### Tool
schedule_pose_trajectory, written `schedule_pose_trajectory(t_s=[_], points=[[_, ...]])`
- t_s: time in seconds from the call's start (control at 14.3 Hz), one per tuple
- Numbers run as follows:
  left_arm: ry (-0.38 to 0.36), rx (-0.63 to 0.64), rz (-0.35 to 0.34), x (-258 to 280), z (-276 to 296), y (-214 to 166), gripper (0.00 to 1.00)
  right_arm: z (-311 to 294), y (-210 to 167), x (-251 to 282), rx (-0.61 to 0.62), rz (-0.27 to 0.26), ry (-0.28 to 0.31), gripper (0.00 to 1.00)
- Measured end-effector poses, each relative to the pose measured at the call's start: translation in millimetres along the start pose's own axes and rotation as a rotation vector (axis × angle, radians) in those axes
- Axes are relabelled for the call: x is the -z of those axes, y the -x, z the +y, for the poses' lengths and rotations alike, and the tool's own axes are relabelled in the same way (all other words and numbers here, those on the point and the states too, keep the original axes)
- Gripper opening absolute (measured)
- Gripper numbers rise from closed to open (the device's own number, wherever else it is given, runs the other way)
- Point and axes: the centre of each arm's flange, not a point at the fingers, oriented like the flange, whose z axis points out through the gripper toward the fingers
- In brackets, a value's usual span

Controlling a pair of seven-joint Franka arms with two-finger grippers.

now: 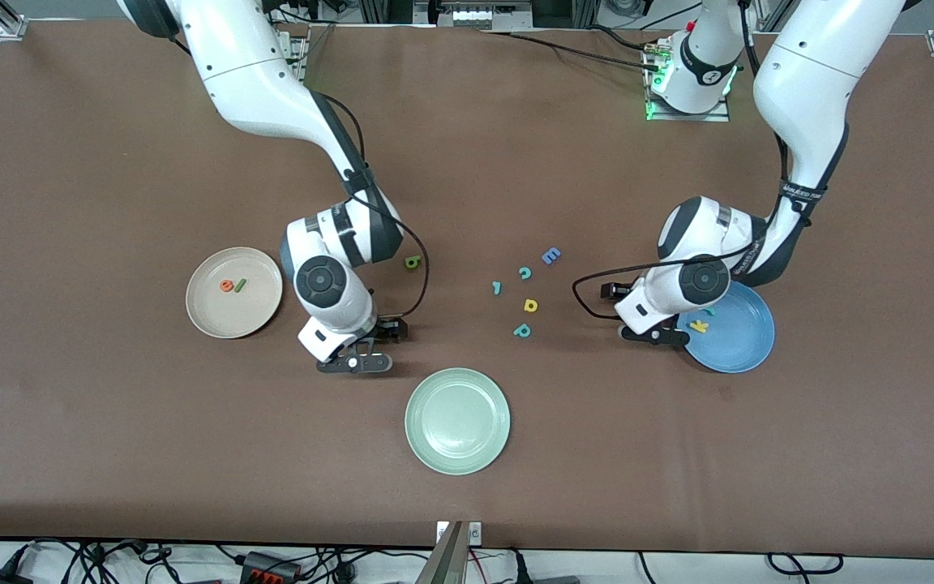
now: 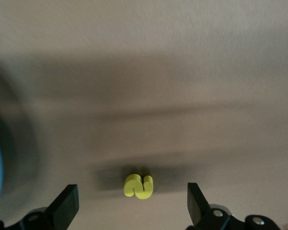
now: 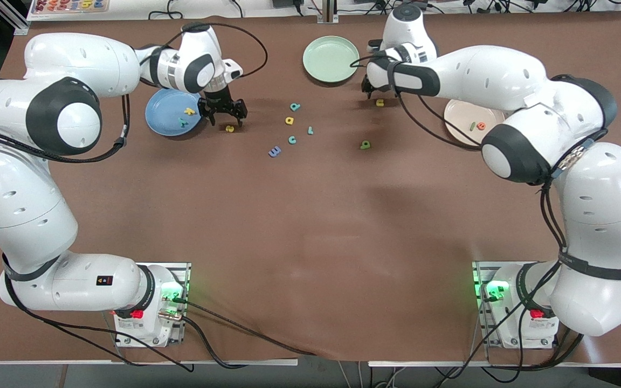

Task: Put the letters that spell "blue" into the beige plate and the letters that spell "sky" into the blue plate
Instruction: 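Grasp the yellow 2 with the left gripper while the right gripper grasps the u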

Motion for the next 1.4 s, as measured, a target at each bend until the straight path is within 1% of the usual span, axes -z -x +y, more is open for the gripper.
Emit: schedule_pose_trajectory(t_s=[0.07, 0.14, 0.21, 0.28, 0.35, 0.42, 0.49, 0.56, 0.63, 0.7, 0.77, 0.84, 0.91, 0.98, 1.05, 1.12, 1.26, 1.33, 1.4], points=[[0.000, -0.001, -0.002, -2, 1, 1, 0.96, -6, 3, -3, 0.005, -0.001, 0.004, 1.00], [0.000, -0.001, -0.003, -3, 0, 2, 0.86, -9, 4, -6, 0.011, -0.002, 0.008, 1.00], [-0.001, -0.001, -0.005, -4, 0, 2, 0.74, -10, 5, -8, 0.016, -0.003, 0.013, 1.00], [-0.001, -0.002, -0.006, -5, 0, 3, 0.65, -9, 5, -10, 0.017, -0.004, 0.017, 0.98], [-0.001, -0.002, -0.007, -5, 0, 3, 0.64, -9, 5, -12, 0.017, -0.005, 0.019, 0.98], [-0.001, -0.002, -0.008, -5, 0, 3, 0.59, -8, 5, -13, 0.017, -0.007, 0.021, 0.96], [-0.002, -0.001, -0.007, -5, 0, 3, 0.48, -8, 5, -14, 0.018, -0.008, 0.022, 0.96], [-0.001, 0.000, -0.006, -5, -1, 3, 0.47, -8, 6, -15, 0.018, -0.008, 0.024, 0.87], [-0.001, 0.000, -0.004, -5, -1, 2, 0.46, -9, 5, -14, 0.019, -0.006, 0.023, 0.76], [-0.001, 0.002, -0.002, -4, -2, 2, 0.37, -10, 4, -11, 0.020, -0.002, 0.021, 0.66], [-0.001, 0.004, -0.001, -3, -4, 2, 0.28, -10, 4, -11, 0.020, -0.001, 0.021, 0.66], [-0.001, 0.004, -0.001, -3, -3, 2, 0.28, -10, 3, -10, 0.020, 0.000, 0.020, 0.59], [-0.001, 0.003, 0.000, -3, -3, 2, 0.28, -11, 3, -9, 0.021, 0.003, 0.018, 0.48], [-0.001, 0.003, 0.001, -2, -3, 2, 0.28, -11, 3, -9, 0.021, 0.002, 0.019, 0.48], [-0.002, 0.002, 0.001, 0, -3, 2, 0.28, -12, 3, -8, 0.022, 0.003, 0.018, 0.44], [-0.009, 0.002, -0.010, 5, -4, 2, 0.28, -12, 3, -8, 0.022, 0.004, 0.017, 0.37], [-0.034, 0.008, -0.052, 29, -9, 3, 0.28, -12, 3, -8, 0.022, 0.004, 0.017, 0.38], [-0.049, 0.006, -0.072, 48, -15, 2, 0.28, -12, 3, -8, 0.022, 0.004, 0.017, 0.37], [-0.068, -0.011, -0.081, 65, -25, 0, 0.28, -12, 3, -8, 0.022, 0.004, 0.017, 0.36]])
